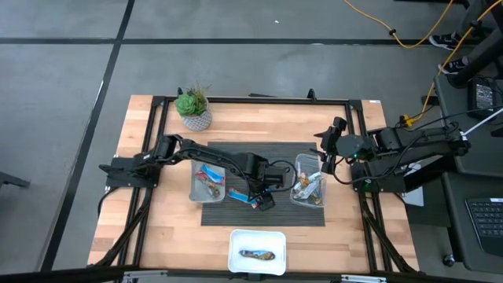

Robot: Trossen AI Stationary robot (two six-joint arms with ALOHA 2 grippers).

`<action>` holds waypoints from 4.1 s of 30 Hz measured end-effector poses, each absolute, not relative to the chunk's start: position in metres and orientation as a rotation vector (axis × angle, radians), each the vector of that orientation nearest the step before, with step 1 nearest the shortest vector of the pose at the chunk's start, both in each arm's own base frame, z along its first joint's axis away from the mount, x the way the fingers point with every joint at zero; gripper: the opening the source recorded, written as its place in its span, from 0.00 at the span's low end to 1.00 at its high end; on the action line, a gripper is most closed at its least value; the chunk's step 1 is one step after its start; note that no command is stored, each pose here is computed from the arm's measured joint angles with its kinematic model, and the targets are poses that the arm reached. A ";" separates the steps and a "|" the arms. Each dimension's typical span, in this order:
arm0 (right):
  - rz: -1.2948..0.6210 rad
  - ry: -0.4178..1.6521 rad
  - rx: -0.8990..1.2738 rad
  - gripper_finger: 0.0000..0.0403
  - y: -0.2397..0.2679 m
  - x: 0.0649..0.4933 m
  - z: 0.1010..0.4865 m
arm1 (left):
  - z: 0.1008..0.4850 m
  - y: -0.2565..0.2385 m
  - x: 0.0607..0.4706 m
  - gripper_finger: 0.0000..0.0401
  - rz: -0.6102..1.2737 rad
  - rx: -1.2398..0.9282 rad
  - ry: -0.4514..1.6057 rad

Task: Pick and place Granola Bars by type
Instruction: Put the blue granola bar into the white bin

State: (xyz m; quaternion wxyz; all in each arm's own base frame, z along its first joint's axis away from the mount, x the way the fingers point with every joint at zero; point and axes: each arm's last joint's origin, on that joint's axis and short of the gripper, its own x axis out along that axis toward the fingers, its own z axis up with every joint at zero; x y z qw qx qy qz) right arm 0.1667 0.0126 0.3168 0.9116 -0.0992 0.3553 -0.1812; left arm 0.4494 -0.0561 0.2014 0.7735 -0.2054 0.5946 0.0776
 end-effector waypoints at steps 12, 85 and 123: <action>-0.371 0.738 -0.212 0.58 0.013 0.166 0.317 | 0.183 -0.059 0.456 0.65 0.153 -0.516 1.321; -0.364 0.749 -0.231 0.58 0.013 0.166 0.316 | 0.389 -0.082 0.396 0.15 0.269 -0.210 0.945; -0.365 0.741 -0.227 0.58 0.013 0.166 0.316 | 0.421 -0.194 0.362 0.15 -0.122 -0.161 0.703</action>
